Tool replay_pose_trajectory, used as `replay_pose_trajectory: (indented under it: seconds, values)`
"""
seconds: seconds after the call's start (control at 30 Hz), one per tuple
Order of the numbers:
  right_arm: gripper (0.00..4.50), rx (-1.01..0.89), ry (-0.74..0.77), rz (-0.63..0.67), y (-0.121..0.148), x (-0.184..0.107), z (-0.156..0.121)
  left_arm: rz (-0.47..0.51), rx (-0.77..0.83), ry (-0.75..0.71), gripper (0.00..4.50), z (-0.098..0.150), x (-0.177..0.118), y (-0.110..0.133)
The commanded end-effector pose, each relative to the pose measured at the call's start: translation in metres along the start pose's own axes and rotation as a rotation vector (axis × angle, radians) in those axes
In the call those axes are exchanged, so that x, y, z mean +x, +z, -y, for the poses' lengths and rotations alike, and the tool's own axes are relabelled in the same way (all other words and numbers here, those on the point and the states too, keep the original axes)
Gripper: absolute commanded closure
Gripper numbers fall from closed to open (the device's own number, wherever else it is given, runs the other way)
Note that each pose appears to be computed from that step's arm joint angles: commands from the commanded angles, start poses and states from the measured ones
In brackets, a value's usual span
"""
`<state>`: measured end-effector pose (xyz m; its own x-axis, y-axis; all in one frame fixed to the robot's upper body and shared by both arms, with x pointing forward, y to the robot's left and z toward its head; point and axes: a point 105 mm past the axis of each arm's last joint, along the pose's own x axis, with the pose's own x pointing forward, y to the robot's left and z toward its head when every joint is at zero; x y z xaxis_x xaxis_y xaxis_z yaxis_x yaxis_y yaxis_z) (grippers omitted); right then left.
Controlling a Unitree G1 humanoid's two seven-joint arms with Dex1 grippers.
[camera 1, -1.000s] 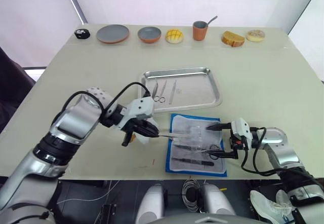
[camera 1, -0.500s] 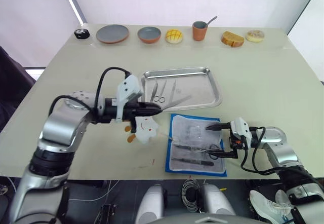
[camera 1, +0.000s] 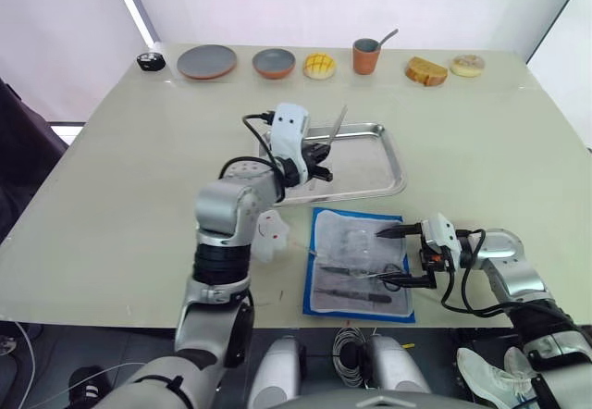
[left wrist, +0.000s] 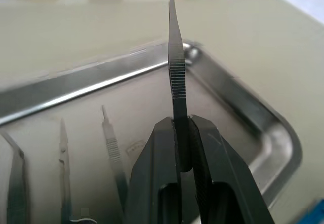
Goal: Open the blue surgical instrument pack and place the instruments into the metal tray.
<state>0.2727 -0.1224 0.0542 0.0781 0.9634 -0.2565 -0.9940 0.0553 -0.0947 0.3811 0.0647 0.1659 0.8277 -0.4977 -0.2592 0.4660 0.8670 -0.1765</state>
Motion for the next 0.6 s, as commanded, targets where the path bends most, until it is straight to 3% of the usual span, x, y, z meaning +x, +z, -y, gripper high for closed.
replay_pose_trajectory:
  seconds: [0.03,0.3,0.6]
  values:
    - [0.0,0.108,0.021,-0.079,-0.026,0.001,-0.012,0.009,0.004,0.091,4.48,-0.003,0.009,0.004]
    - [0.0,0.113,0.02,-0.089,-0.027,-0.003,-0.014,-0.088,-0.013,0.119,4.48,-0.005,0.014,-0.022]
    - [0.0,0.11,0.018,-0.084,-0.026,-0.002,-0.013,-0.116,-0.081,0.119,4.48,0.002,0.021,-0.029]
